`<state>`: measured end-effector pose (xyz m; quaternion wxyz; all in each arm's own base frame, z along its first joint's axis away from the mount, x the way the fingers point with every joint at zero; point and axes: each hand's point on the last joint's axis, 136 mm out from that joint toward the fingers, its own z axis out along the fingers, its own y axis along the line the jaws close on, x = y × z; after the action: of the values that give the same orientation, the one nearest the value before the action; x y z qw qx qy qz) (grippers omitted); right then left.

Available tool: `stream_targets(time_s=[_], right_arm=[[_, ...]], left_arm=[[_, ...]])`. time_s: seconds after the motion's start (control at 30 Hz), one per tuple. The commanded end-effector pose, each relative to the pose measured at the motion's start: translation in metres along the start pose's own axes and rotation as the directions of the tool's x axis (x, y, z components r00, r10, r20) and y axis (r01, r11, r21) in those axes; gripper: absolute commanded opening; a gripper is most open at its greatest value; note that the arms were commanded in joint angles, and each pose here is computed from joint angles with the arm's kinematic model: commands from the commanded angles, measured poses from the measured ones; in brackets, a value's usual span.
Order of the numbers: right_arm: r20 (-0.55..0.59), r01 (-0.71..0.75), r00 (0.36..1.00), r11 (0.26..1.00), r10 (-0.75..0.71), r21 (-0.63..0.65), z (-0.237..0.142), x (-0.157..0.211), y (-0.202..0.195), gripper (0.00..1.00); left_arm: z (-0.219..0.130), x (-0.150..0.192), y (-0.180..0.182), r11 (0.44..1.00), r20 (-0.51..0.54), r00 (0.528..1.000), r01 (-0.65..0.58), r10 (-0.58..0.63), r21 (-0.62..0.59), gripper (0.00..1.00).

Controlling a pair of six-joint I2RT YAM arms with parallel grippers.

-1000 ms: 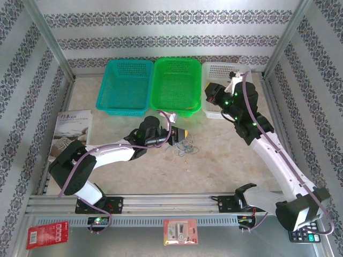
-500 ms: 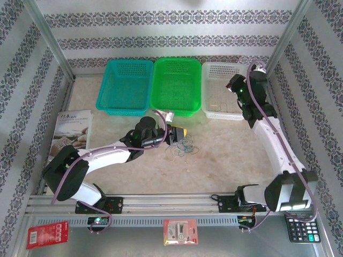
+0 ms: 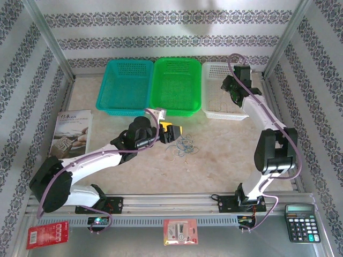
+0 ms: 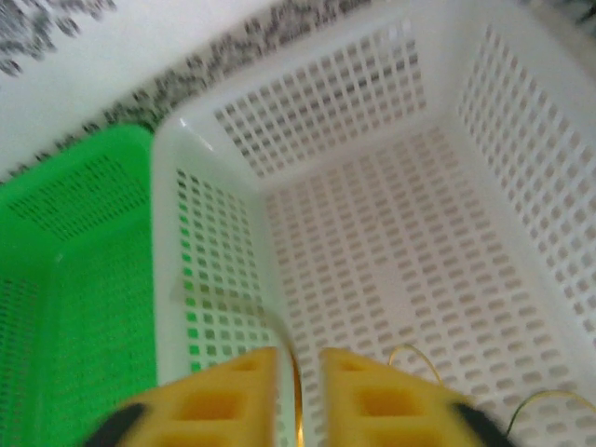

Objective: Untangle the cables

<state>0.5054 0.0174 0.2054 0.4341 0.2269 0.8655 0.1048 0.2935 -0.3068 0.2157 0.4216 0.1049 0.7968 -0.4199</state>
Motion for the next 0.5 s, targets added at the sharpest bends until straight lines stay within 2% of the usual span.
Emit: stream_targets(time_s=[0.0, 0.1, 0.23, 0.33, 0.47], right_arm=[[-0.041, 0.039, 0.998, 0.998, -0.04, -0.044, -0.002, -0.005, 0.009, 0.48], [-0.054, 0.029, 0.998, 0.992, -0.036, -0.119, -0.014, -0.005, 0.027, 0.51], [-0.038, 0.044, 0.998, 0.976, -0.053, -0.213, -0.049, 0.001, 0.055, 0.5], [-0.045, 0.067, 0.995, 0.952, -0.084, -0.297, -0.08, 0.029, 0.078, 0.5], [-0.083, 0.127, 0.981, 0.91, -0.172, -0.394, -0.122, 0.095, 0.101, 0.49]], left_arm=[[-0.009, 0.009, 0.013, 0.996, -0.031, 0.999, -0.017, 0.015, -0.089, 0.73], [-0.012, 0.013, 0.022, 0.99, -0.049, 0.999, -0.003, -0.004, -0.144, 0.77], [-0.013, 0.024, 0.036, 0.973, -0.097, 0.992, 0.056, -0.079, -0.222, 0.78], [-0.013, 0.039, 0.049, 0.954, -0.145, 0.979, 0.096, -0.142, -0.282, 0.77], [-0.011, 0.061, 0.063, 0.933, -0.219, 0.959, 0.098, -0.182, -0.345, 0.71]])
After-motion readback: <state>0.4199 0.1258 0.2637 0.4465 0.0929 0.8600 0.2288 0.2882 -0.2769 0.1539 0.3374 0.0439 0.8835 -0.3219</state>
